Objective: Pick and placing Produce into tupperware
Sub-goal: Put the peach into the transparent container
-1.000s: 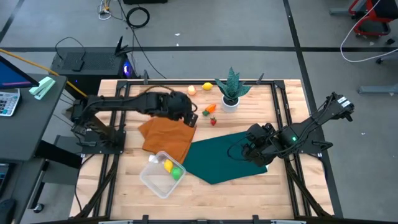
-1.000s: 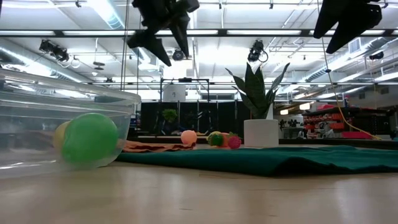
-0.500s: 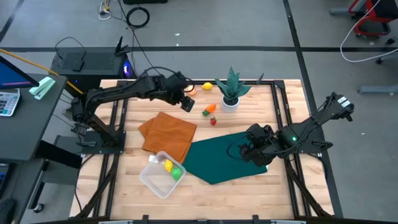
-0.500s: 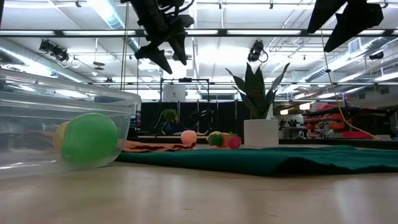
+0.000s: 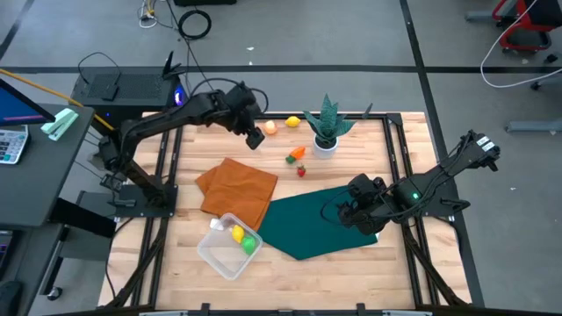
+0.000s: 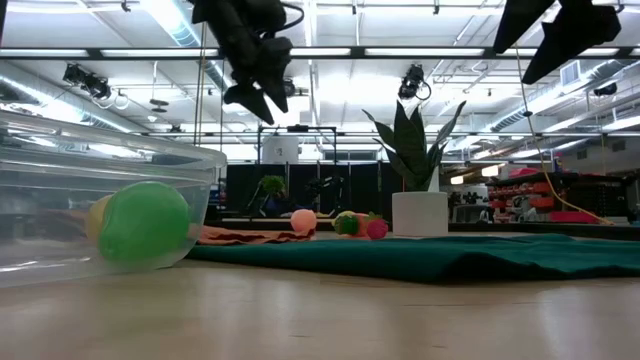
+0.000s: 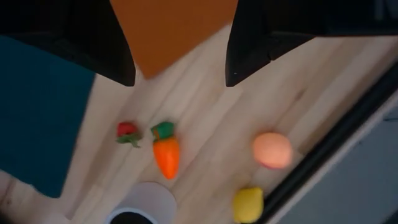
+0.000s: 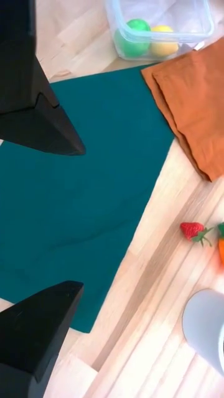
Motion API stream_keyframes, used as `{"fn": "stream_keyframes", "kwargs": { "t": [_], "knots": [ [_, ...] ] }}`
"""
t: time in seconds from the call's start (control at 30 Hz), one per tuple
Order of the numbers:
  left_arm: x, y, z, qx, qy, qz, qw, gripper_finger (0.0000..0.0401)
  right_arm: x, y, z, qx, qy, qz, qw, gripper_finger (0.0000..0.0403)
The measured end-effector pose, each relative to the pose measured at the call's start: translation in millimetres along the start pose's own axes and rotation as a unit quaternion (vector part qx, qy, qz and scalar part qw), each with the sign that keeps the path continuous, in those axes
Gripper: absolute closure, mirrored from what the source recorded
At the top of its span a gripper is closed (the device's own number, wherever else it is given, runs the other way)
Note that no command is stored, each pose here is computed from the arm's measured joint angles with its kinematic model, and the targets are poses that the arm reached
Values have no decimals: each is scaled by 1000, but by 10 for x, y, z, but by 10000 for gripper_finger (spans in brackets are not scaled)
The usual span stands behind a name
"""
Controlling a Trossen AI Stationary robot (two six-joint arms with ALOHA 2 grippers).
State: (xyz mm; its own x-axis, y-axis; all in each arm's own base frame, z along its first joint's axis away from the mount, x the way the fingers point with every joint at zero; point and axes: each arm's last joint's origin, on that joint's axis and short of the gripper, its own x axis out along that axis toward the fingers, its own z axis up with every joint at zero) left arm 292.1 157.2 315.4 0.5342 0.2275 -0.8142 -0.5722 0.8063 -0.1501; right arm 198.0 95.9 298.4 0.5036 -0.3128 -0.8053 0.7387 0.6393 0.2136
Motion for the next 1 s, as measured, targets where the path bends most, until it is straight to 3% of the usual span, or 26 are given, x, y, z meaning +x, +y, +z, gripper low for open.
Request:
{"fn": "stream_keyframes", "kwargs": {
  "t": [0.37, 0.6, 0.87, 1.0],
  "knots": [
    [6, 478, 113, 9, -27, 34, 999, 143, 0, -7, 22, 45, -37, -8, 998, 90],
    [345, 762, 163, 0, -13, 11, 1000, 141, 24, -23, 67, 50, -48, -16, 997, 90],
    [711, 1005, 129, -16, 25, 23, 999, 140, 141, -107, 272, -7, -57, -56, 997, 90],
    [787, 1065, 290, -22, 35, 25, 999, 138, 235, -197, 436, -31, -49, -84, 995, 90]
  ]
}}
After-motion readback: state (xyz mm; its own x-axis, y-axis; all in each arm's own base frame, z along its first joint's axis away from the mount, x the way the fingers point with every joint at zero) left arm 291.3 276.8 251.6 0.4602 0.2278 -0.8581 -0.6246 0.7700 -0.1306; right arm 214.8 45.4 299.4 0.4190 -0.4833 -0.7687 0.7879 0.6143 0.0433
